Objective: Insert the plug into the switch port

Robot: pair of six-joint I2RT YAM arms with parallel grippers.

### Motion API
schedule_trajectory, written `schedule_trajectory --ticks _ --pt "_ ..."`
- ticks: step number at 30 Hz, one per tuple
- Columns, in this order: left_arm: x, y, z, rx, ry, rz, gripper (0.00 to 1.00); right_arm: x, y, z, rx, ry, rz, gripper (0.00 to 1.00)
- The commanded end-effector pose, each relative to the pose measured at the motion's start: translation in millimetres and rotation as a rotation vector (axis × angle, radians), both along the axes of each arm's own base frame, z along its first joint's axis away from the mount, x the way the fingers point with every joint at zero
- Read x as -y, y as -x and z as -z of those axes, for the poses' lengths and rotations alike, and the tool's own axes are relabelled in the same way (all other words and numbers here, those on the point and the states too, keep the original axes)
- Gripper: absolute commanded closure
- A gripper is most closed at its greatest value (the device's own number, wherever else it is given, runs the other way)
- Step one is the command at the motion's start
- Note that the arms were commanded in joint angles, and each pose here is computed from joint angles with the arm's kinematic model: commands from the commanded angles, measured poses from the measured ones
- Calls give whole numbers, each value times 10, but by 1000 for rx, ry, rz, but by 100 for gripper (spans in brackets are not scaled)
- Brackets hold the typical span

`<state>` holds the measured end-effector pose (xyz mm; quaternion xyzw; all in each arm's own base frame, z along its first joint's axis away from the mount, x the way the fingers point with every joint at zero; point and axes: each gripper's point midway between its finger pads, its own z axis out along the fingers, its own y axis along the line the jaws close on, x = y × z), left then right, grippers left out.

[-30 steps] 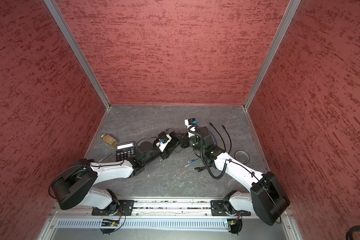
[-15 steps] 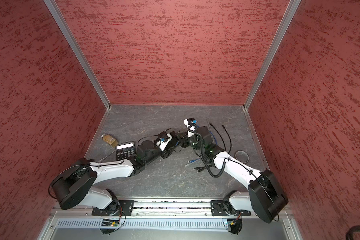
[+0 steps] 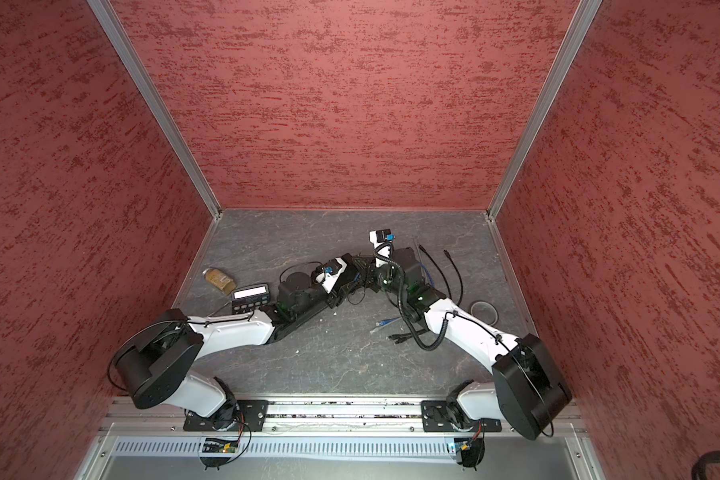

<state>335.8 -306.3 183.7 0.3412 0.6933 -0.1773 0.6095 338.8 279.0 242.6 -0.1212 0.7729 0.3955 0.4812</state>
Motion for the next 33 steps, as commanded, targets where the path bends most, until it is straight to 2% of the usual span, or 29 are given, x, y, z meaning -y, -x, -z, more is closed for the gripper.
schedule_trajectory --ticks 1,8,13,19,27,33 --pt "260 221 -1591 404 312 166 70 -253 471 797 -240 145 -168 100" --pt "260 233 -1812 442 331 199 70 -294 521 946 -264 188 -184 100" --pt "302 243 -1611 391 294 213 70 -289 452 803 -218 170 -157 99" --pt "309 293 -927 196 162 190 69 -199 319 627 -166 171 -77 86" --pt "97 381 -117 -63 -37 66 69 -94 212 573 -156 173 -18 69" --pt "-134 429 182 -226 -106 -32 69 -3 234 576 -158 182 -15 54"
